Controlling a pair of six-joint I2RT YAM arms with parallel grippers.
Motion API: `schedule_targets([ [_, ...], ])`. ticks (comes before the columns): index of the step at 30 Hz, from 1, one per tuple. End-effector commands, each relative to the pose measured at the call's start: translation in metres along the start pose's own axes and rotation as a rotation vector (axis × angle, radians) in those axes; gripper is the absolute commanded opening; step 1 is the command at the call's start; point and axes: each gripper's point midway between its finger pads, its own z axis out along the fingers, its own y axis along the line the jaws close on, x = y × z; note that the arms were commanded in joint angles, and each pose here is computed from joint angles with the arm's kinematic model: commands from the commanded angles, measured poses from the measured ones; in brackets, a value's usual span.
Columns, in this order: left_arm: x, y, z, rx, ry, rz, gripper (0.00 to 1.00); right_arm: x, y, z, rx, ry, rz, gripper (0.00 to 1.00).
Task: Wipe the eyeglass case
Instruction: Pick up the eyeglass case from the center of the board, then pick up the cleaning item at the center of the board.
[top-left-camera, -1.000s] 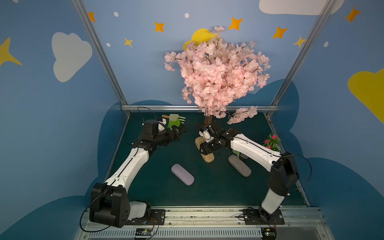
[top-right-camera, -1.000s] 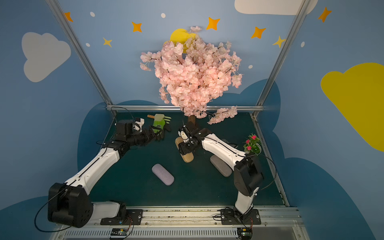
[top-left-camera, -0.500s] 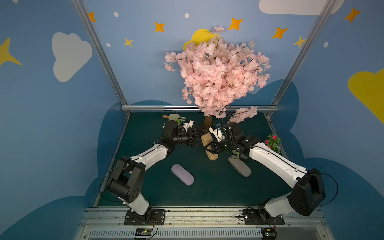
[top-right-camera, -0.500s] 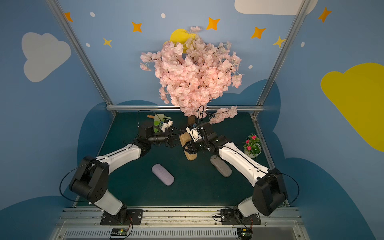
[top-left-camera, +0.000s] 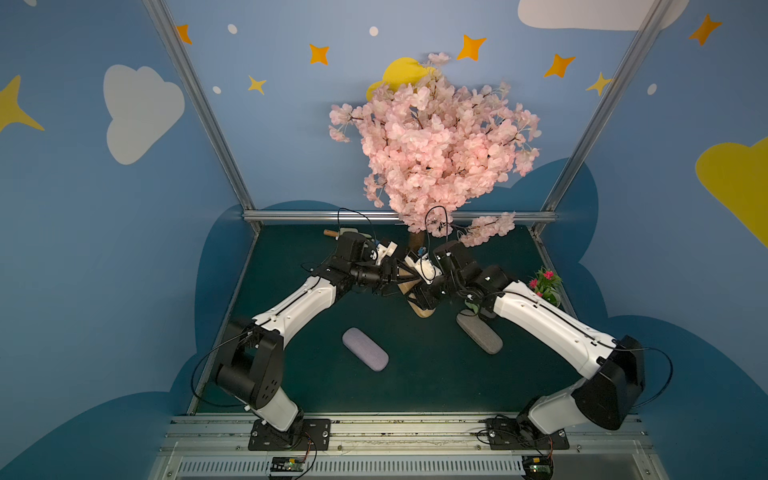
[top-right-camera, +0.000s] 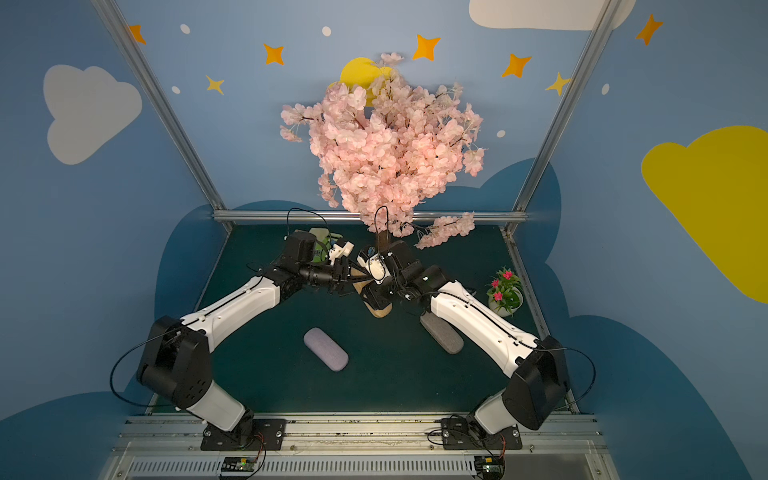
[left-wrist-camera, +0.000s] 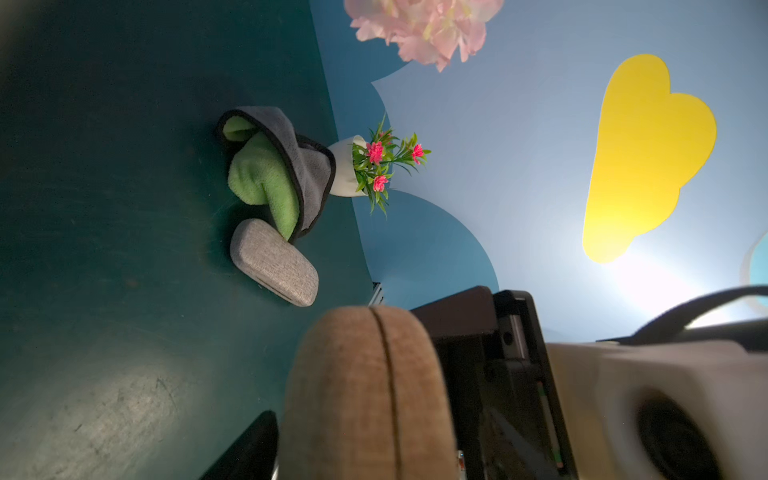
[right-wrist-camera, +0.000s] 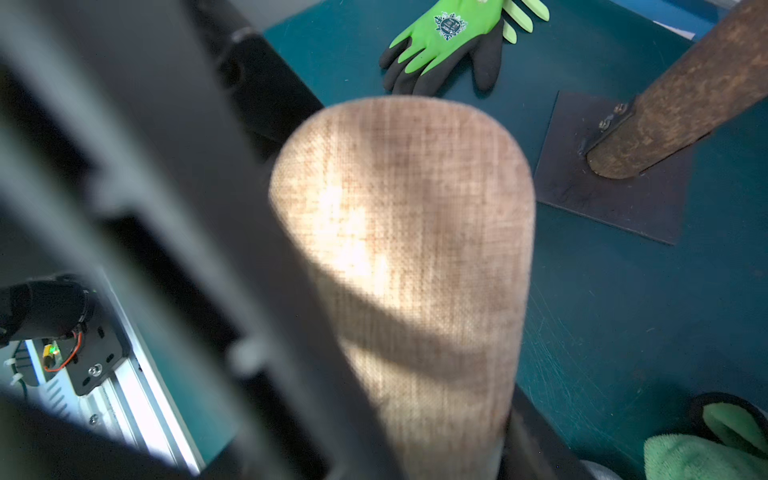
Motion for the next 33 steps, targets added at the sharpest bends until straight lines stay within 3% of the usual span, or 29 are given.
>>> schedule_targets([
  [1, 0.006, 0.011, -0.001, -0.048, 0.02, 0.011, 0.54, -0.001, -0.004, -0.001, 0.032, 0.014, -0.029, 0.47],
  [6, 0.004, 0.013, -0.004, -0.093, 0.013, 0.039, 0.29, -0.001, -0.006, 0.0, 0.041, 0.006, -0.028, 0.54],
  [9, 0.001, 0.013, -0.007, -0.103, -0.007, 0.052, 0.12, -0.003, -0.005, 0.001, 0.034, -0.002, -0.008, 0.66],
  [12, -0.006, 0.018, -0.015, -0.106, -0.054, 0.04, 0.03, -0.003, -0.011, -0.005, 0.073, -0.011, 0.04, 0.79],
  [16, -0.026, 0.03, -0.041, -0.104, -0.193, -0.011, 0.03, -0.001, -0.016, -0.019, 0.087, -0.052, 0.125, 0.95],
  [22, -0.054, 0.056, -0.111, -0.153, -0.523, -0.091, 0.03, 0.015, -0.025, -0.041, 0.049, -0.094, 0.287, 0.95],
  [25, -0.052, 0.059, -0.136, -0.215, -0.651, -0.063, 0.03, 0.05, -0.084, -0.051, 0.226, -0.054, 0.495, 0.92],
  [27, -0.049, 0.057, -0.141, -0.233, -0.685, -0.034, 0.03, 0.086, -0.128, -0.059, 0.445, 0.042, 0.593, 0.81],
  [29, -0.045, 0.057, -0.139, -0.232, -0.699, -0.017, 0.03, 0.118, -0.164, -0.072, 0.675, 0.148, 0.647, 0.78],
  [33, -0.04, 0.055, -0.121, -0.208, -0.677, 0.009, 0.03, 0.118, -0.196, -0.08, 0.827, 0.156, 0.696, 0.83],
])
